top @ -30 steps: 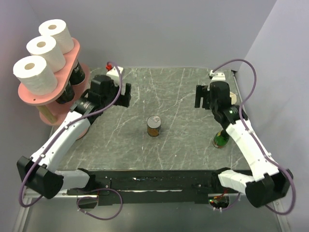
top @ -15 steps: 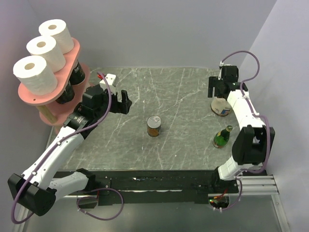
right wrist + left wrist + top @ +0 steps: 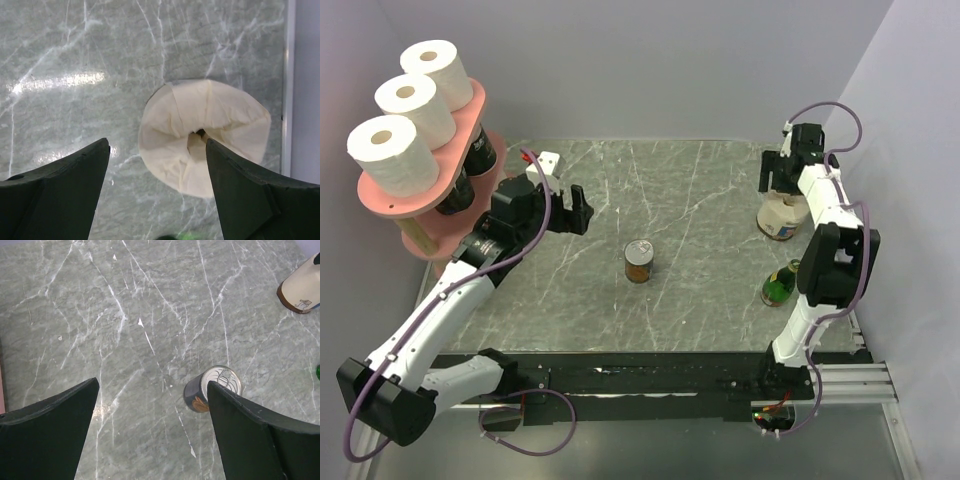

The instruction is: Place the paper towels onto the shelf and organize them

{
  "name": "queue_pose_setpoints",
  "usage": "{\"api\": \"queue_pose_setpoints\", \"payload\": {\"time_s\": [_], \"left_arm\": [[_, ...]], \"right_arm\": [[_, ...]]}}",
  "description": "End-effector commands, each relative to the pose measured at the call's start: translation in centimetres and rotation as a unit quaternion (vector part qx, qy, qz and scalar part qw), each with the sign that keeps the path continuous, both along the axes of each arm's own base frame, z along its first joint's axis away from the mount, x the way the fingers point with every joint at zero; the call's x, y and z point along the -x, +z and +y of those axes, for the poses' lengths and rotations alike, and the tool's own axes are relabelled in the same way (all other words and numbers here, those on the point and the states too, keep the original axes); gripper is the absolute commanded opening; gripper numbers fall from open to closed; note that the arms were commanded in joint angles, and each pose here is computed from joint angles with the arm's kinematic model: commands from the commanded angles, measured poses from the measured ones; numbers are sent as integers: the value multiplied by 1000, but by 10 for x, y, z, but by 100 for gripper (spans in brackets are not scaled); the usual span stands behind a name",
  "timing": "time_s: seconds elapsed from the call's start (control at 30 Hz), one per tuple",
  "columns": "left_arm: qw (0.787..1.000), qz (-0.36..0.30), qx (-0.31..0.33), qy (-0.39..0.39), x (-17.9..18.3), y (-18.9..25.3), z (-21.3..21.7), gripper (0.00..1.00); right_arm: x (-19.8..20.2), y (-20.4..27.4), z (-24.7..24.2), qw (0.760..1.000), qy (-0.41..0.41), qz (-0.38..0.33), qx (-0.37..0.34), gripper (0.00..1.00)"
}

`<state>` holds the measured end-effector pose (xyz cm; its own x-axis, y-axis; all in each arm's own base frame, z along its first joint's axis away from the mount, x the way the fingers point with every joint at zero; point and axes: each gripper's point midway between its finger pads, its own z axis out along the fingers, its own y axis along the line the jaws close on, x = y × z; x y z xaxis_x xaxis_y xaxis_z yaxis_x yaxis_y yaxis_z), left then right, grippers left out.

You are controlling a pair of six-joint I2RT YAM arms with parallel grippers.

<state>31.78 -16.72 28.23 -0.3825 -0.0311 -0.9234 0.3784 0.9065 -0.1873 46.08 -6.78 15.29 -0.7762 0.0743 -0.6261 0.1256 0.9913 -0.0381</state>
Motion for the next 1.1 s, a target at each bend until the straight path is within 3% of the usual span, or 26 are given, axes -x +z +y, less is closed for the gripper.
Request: {"api": "queue_pose_setpoints", "payload": {"time_s": [0.0, 0.33, 0.63, 0.87, 1.07], "left_arm": [[1000, -10, 5, -2, -5, 4, -4, 96], [1000, -20, -3, 21, -7, 8, 5, 96], [999, -30, -2, 30, -6, 14, 10, 96], [998, -49, 5, 48, -3, 26, 18, 96], [995, -67, 10, 71, 0, 35, 28, 96]], "right_arm": [[-9, -2, -3, 1000, -1, 10, -1, 84], [-8, -32, -8, 998, -28, 50, -3, 78], [-23, -16, 20, 999, 40, 5, -15, 56], [-51, 22, 114, 988, 140, -64, 1, 48], [-64, 44, 247, 965, 240, -103, -9, 46]]}}
